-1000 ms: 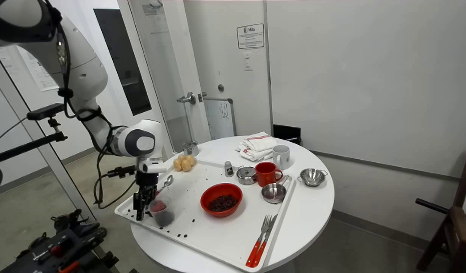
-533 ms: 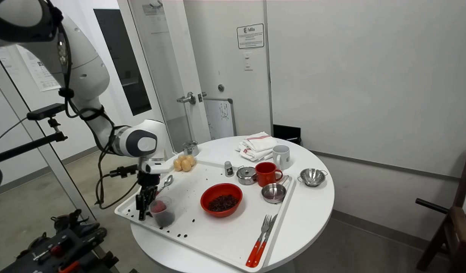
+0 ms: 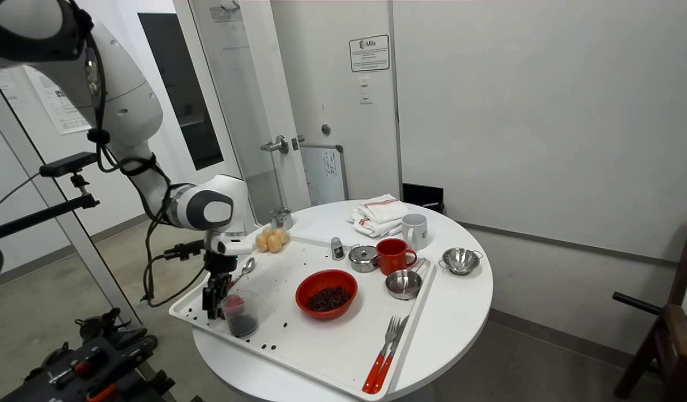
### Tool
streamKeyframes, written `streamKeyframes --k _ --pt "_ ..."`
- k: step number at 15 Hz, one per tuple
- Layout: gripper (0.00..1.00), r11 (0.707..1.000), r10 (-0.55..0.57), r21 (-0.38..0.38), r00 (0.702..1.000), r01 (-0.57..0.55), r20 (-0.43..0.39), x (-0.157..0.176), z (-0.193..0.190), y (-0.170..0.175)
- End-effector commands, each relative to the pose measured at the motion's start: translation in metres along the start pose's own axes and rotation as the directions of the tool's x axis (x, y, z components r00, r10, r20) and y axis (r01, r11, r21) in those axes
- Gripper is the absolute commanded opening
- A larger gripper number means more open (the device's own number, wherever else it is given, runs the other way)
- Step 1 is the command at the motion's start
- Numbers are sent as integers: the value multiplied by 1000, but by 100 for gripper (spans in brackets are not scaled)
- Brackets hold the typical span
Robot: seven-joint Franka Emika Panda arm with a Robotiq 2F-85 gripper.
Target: Pour some contents from the clear jar into the orange bowl
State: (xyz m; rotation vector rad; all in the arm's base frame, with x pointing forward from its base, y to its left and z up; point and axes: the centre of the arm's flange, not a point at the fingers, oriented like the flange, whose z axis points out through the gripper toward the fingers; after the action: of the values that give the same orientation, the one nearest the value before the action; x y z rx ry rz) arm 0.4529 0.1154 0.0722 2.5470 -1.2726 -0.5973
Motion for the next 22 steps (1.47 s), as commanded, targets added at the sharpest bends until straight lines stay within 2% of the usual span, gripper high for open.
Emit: streamKeyframes --k 1,4,10,11,12,14,15,17,19,22 --pt "12 1000 -16 28 1000 15 22 5 -17 -7" --pt "12 999 -31 36 999 31 13 8 -48 -23" --pt "12 996 53 71 999 -53 3 25 -130 -58" --pt "10 997 16 77 1000 -15 -13 20 -106 -46" --pt "26 996 20 85 1000 -18 -16 22 -114 -48" --pt "26 997 20 79 1000 -19 -14 22 -110 -47" --pt "12 997 19 74 1000 -18 -12 21 -107 -47" --pt "12 998 29 60 999 -31 30 25 -107 -60" --pt "12 996 58 60 993 -64 105 39 -117 -70" --pt "12 988 111 85 969 -132 220 68 -139 -68"
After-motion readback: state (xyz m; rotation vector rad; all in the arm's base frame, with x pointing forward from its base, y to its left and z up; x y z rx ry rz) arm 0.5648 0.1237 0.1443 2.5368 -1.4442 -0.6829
